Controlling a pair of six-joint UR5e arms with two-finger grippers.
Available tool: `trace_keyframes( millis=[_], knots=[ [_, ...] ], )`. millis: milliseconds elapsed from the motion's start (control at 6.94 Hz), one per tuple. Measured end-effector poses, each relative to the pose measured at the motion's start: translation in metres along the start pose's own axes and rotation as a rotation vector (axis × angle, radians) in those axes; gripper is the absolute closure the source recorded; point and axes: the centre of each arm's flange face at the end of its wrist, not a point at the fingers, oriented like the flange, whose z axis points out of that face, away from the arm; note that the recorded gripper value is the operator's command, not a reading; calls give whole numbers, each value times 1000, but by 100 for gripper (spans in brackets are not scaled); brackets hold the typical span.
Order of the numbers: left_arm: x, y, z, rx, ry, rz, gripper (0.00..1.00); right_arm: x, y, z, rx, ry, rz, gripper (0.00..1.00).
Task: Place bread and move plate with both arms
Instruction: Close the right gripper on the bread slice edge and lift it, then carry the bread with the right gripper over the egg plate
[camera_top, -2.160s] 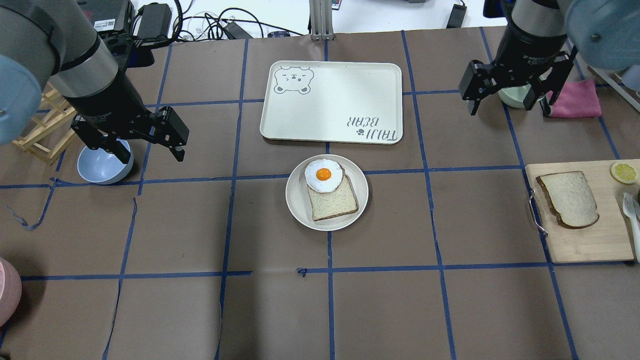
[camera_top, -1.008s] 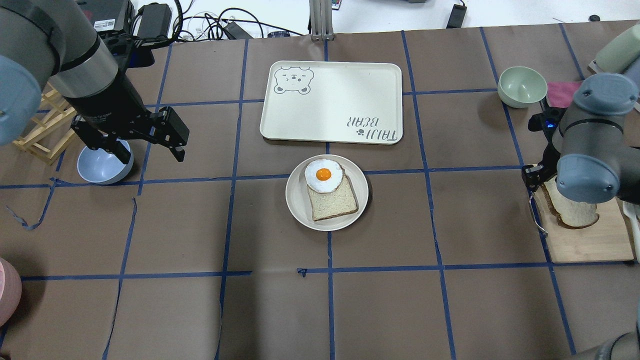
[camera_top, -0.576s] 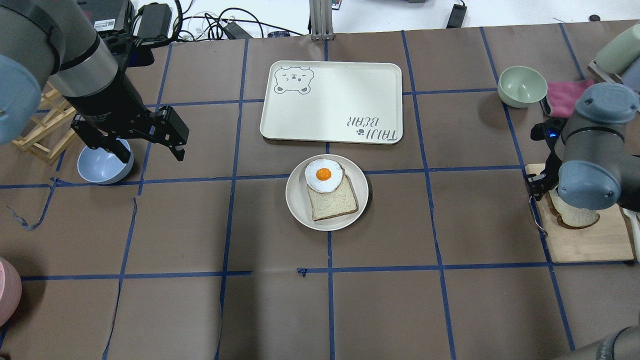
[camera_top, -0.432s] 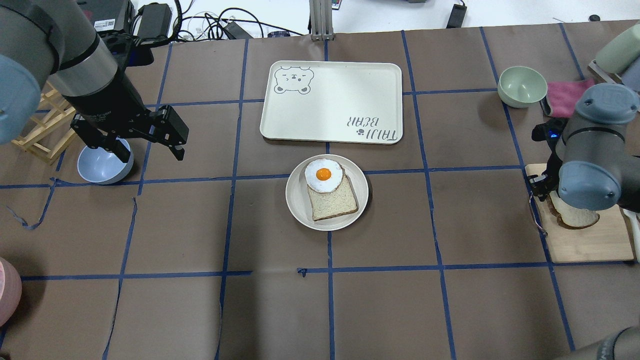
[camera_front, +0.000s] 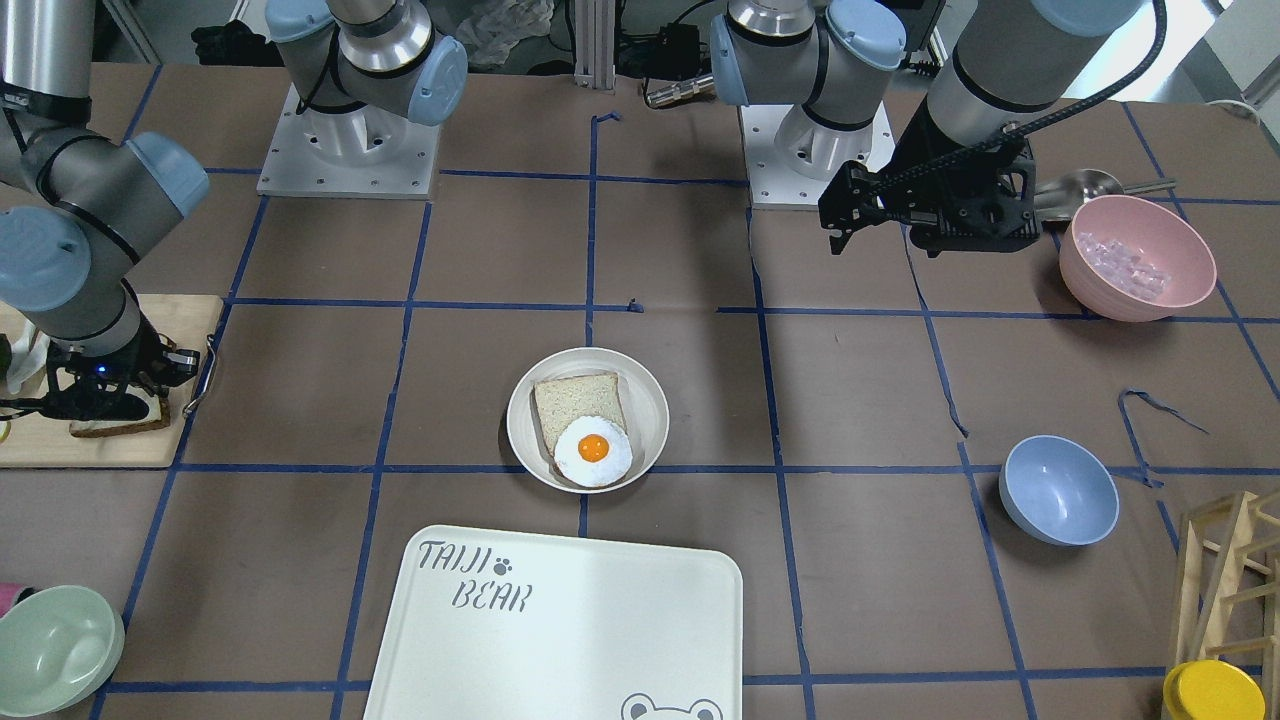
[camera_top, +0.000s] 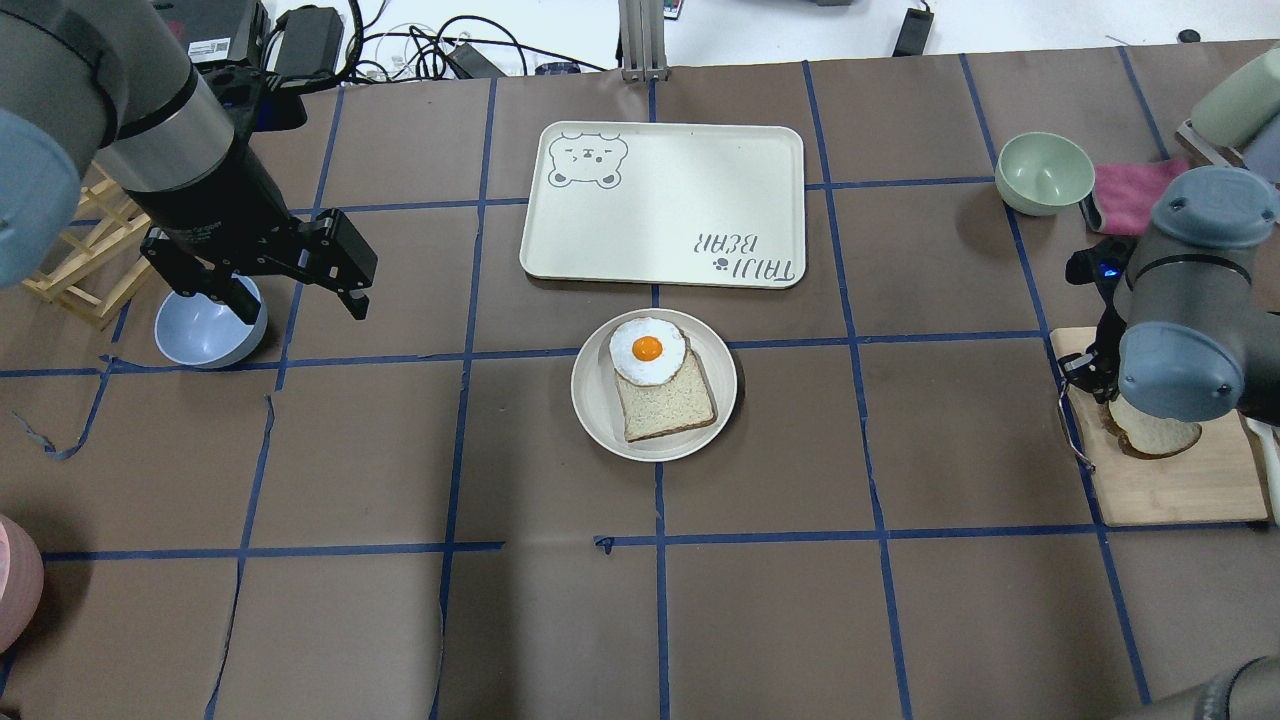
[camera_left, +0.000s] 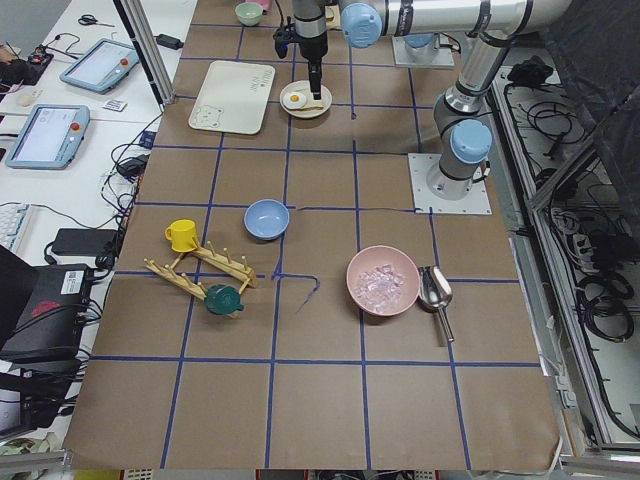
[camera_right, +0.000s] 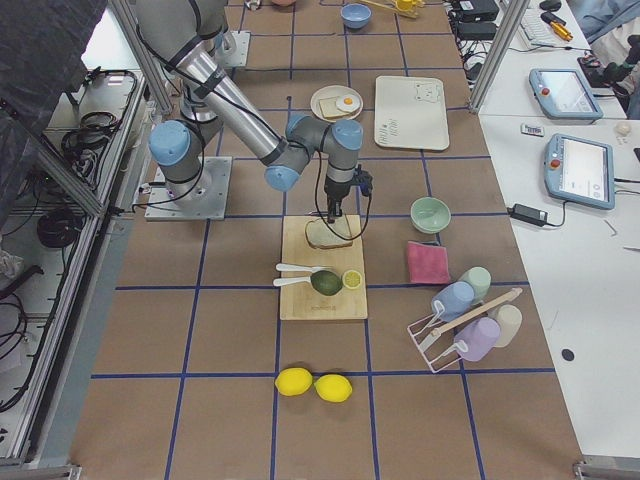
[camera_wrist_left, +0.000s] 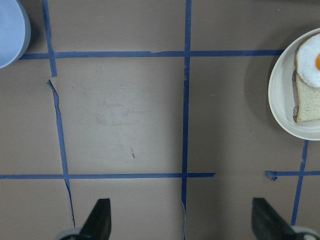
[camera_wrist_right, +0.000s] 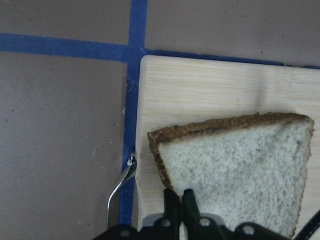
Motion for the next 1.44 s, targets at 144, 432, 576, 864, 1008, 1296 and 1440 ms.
trace_keyframes(
  millis=[144, 432, 576, 864, 1008, 1296, 1440],
  knots=[
    [0, 0, 0, 0, 0, 0, 0, 0, 1, -2, -2, 0, 1, 100],
    [0, 0, 0, -1, 0, 0, 0, 4, 4, -22, 31, 22, 14, 100],
    [0, 0, 1, -2, 0, 0, 0, 6, 6, -31, 46, 32, 21, 100],
    [0, 0, 1, -4, -1, 0, 0, 8, 5, -43, 65, 48, 30, 100],
    [0, 0, 1, -4, -1, 0, 0, 9, 4, -54, 71, 58, 46, 100],
    [0, 0, 1, -4, -1, 0, 0, -8, -7, -98, 65, 64, 81, 100],
    [0, 0, 1, -4, -1, 0, 0, -31, -22, -132, 56, 70, 91, 100]
  ],
)
